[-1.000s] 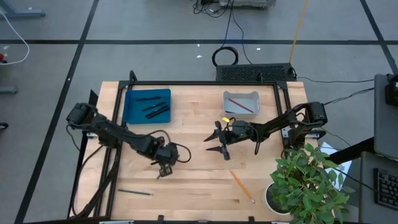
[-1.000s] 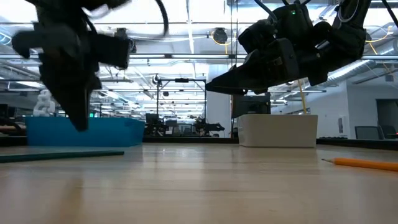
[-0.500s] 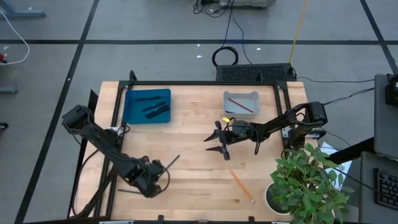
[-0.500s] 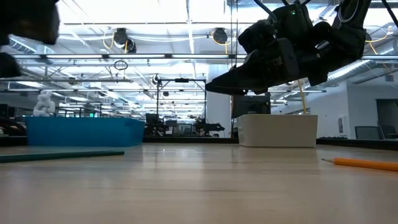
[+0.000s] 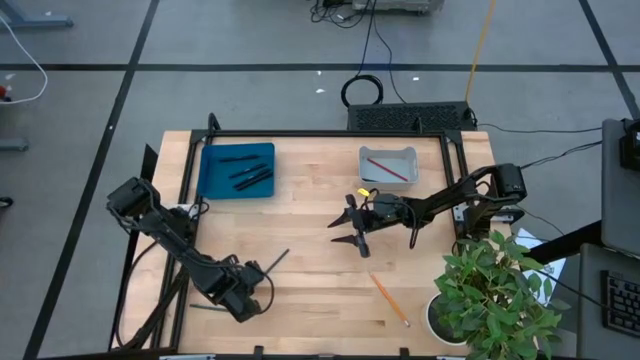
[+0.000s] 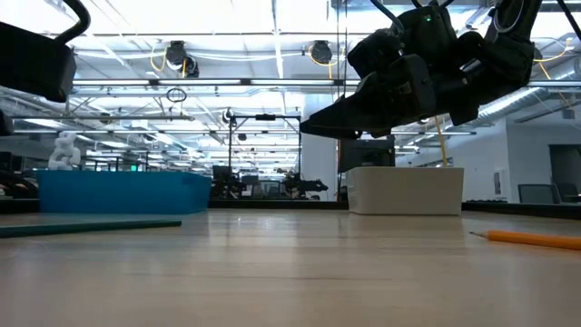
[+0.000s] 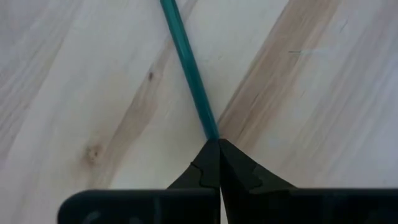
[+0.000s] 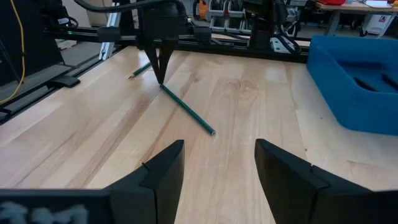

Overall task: Sort pens & pencils
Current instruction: Put the green pencil into the gray bin

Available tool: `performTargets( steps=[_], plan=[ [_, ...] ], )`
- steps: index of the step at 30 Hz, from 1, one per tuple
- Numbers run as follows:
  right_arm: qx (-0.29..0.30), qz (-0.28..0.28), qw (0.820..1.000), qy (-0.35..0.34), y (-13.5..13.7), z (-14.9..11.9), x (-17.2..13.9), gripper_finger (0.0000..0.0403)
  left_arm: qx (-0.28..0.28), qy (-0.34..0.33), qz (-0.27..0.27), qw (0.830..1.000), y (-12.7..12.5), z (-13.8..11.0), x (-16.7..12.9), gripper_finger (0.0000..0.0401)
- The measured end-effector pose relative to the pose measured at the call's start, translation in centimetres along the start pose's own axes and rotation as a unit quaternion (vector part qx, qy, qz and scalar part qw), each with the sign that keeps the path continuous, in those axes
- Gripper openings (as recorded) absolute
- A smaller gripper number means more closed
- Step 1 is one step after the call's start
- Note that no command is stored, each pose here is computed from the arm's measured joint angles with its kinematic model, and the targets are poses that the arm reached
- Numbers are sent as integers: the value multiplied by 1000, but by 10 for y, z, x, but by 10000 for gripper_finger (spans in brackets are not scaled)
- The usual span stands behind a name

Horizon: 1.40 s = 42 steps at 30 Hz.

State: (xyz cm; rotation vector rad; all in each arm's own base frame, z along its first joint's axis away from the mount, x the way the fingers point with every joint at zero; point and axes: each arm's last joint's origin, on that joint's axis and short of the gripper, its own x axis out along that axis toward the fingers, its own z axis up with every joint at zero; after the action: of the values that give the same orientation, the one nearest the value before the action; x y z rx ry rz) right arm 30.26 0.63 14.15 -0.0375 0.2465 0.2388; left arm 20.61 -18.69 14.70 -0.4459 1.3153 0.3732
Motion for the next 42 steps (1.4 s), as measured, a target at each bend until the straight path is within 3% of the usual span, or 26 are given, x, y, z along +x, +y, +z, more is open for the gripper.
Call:
performTargets(
  steps=[32, 38, 42],
  plan=[
    [0, 0, 1000, 0, 0, 0, 0, 185, -2, 13, -7, 1000, 5, -4, 8, 0],
    [0, 0, 1000, 0, 0, 0, 0, 185, 27, 3, -41, 999, 1, 0, -9, 0],
    [0, 0, 1000, 0, 0, 0, 0, 185, 45, 5, -37, 998, 6, 0, -21, 0]
  ],
)
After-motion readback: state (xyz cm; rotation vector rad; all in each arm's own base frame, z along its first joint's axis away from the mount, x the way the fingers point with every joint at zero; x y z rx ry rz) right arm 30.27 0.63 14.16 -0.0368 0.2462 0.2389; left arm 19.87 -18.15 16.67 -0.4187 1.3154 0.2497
